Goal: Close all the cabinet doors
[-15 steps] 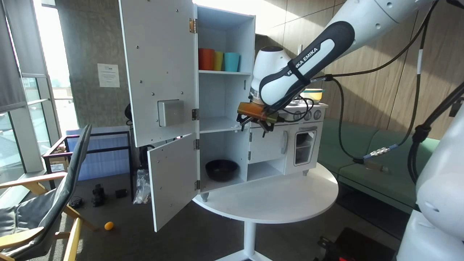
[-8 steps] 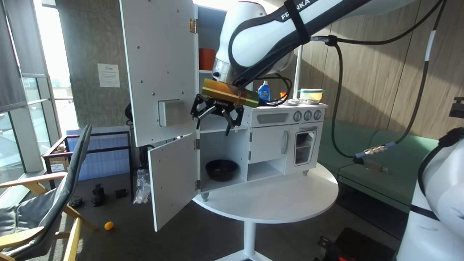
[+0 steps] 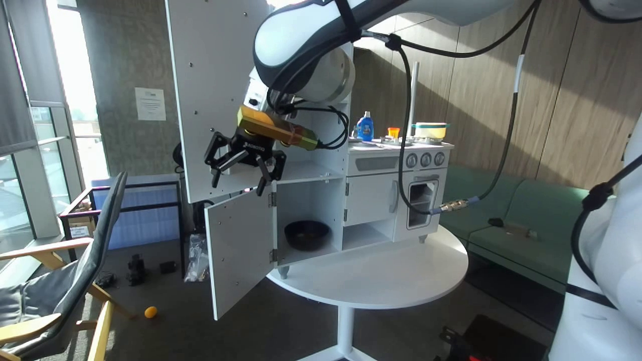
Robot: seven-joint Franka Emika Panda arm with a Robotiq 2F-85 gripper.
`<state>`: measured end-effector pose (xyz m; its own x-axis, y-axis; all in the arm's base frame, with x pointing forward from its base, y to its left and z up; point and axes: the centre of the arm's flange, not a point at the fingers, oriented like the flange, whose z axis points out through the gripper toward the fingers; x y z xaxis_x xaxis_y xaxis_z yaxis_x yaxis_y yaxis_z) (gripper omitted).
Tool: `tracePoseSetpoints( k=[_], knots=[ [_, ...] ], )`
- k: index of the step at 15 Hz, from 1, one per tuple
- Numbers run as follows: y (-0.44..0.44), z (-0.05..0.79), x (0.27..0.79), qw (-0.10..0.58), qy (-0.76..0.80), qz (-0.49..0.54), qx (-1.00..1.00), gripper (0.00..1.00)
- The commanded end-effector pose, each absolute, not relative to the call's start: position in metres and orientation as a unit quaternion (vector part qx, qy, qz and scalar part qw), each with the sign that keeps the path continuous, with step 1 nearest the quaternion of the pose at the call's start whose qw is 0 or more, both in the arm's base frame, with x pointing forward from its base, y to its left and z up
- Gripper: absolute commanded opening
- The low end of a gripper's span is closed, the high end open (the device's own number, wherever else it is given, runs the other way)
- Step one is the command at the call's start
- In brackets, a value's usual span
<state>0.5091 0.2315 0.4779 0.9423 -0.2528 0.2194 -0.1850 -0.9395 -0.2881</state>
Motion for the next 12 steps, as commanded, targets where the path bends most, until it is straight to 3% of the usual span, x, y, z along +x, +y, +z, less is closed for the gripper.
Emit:
tracePoseSetpoints(
  k=[1, 12],
  knots=[
    [0.239, 0.476, 0.559, 0.147, 0.071, -0.122, -0.979, 1.0],
    [0.227, 0.438, 0.589, 0.124, 0.172, -0.165, -0.963, 1.0]
  ],
)
